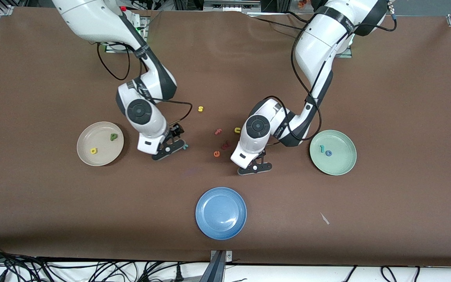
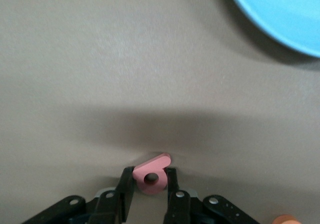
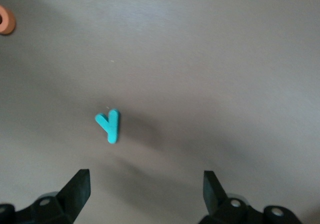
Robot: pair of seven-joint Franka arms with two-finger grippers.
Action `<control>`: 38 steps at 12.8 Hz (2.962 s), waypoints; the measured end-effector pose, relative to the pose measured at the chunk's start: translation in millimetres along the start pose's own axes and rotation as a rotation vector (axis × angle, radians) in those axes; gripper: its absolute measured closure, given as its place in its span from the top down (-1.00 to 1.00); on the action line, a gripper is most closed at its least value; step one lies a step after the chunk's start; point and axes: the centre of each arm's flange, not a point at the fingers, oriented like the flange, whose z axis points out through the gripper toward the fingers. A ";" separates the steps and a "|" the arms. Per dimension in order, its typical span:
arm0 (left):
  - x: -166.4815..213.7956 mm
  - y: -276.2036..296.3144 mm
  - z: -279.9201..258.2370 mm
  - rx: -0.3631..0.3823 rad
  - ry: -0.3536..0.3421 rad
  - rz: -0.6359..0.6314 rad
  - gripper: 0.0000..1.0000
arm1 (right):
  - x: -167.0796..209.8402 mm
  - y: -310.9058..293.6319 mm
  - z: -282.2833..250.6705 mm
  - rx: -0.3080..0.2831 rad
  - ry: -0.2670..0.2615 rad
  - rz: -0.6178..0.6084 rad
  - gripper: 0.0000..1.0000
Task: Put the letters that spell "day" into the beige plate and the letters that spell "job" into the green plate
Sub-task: 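Grasp the pink b and cyan y with the left and right grippers, then place the b on the green plate while the right gripper carries the y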
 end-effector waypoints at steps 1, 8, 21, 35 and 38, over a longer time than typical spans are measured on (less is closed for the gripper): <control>7.4 -3.7 -5.5 -0.005 0.009 -0.010 -0.43 | 3.8 -7.9 5.9 -0.009 0.010 -0.023 1.00; 48.9 -57.4 -54.8 0.082 -0.056 -0.038 -0.43 | 17.0 -39.3 35.5 -0.008 0.046 -0.082 0.80; 74.1 -267.3 -81.8 0.164 -0.268 0.154 -0.43 | 17.3 -39.4 44.1 -0.009 0.038 -0.112 -0.05; 87.9 -261.9 -317.8 0.170 -0.227 0.131 1.00 | 31.0 8.2 -19.4 -0.032 -0.025 -0.015 -0.58; 84.7 -284.0 -364.4 0.101 -0.216 0.227 1.00 | 11.0 72.1 -45.3 -0.074 -0.097 0.087 -0.60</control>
